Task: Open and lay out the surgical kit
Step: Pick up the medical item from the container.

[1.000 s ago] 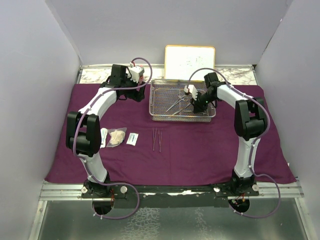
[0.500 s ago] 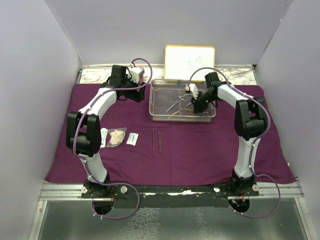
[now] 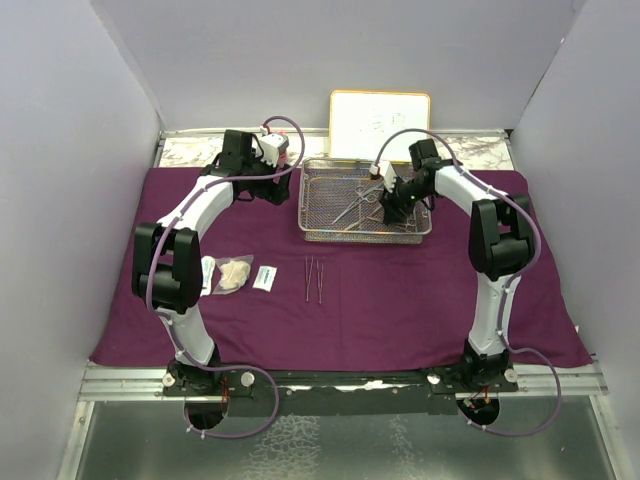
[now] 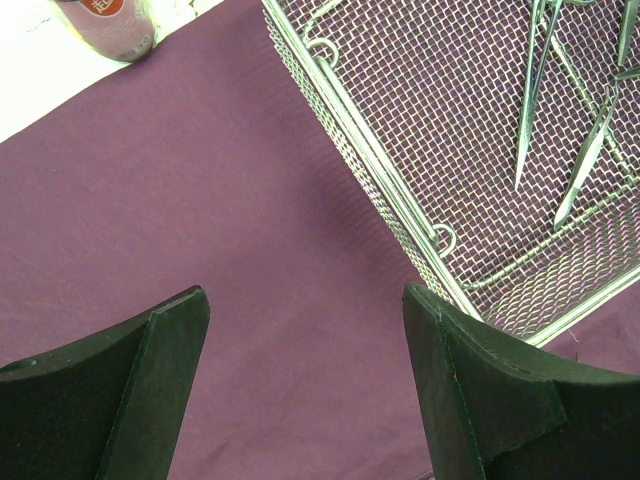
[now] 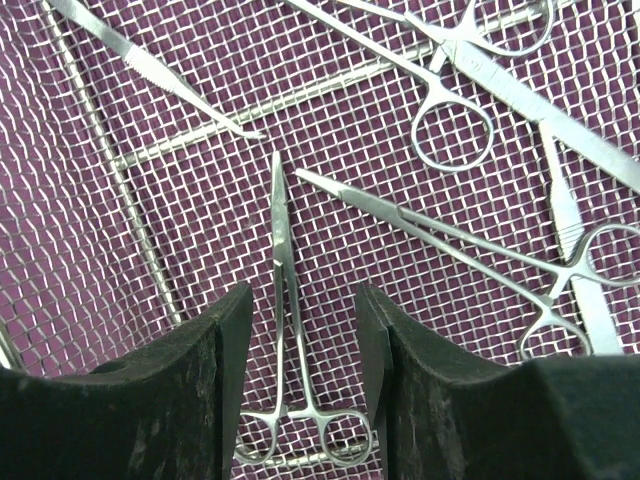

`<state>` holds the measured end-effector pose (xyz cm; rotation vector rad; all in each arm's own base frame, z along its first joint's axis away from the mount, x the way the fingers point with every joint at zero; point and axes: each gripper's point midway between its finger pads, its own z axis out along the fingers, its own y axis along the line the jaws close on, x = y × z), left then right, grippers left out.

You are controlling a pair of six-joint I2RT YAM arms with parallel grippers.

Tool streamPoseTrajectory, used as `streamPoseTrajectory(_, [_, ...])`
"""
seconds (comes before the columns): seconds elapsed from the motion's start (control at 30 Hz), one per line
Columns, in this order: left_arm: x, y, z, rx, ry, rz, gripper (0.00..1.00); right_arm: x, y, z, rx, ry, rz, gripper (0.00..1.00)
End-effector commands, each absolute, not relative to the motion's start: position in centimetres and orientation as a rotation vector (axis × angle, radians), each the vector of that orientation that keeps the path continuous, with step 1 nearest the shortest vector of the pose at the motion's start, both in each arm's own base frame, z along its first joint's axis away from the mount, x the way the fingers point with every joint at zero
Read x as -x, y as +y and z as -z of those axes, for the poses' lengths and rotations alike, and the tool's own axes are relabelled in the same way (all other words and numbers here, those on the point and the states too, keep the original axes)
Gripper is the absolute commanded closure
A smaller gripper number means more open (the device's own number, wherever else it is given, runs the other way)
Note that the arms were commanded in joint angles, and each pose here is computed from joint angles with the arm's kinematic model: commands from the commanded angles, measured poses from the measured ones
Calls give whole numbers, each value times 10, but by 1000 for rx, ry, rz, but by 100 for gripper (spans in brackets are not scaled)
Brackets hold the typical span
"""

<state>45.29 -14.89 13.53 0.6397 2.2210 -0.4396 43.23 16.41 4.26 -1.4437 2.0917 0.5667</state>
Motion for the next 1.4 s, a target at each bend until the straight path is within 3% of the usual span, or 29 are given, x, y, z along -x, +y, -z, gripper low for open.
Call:
streamPoseTrajectory(0.0, [-453, -153, -150, -647, 2171, 473, 19, -445, 178, -40, 1449, 2050, -566, 54])
streamPoseTrajectory(0.43, [-452, -155, -150, -650, 2169, 484, 19, -436, 170, -12, 1498, 2098, -505, 60])
streamPoseTrajectory(0.83, [-452, -151, -151, -651, 2168, 454, 19, -422, 156, 18, 1534, 2193, -482, 79])
streamPoseTrajectory(1.17, [-452, -151, -157, -651, 2154, 453, 19, -432, 166, -8, 1547, 2128, -512, 98])
streamPoseTrajectory(1.37, [-452, -150, -163, -648, 2138, 441, 19, -438, 172, -27, 1539, 2087, -524, 99])
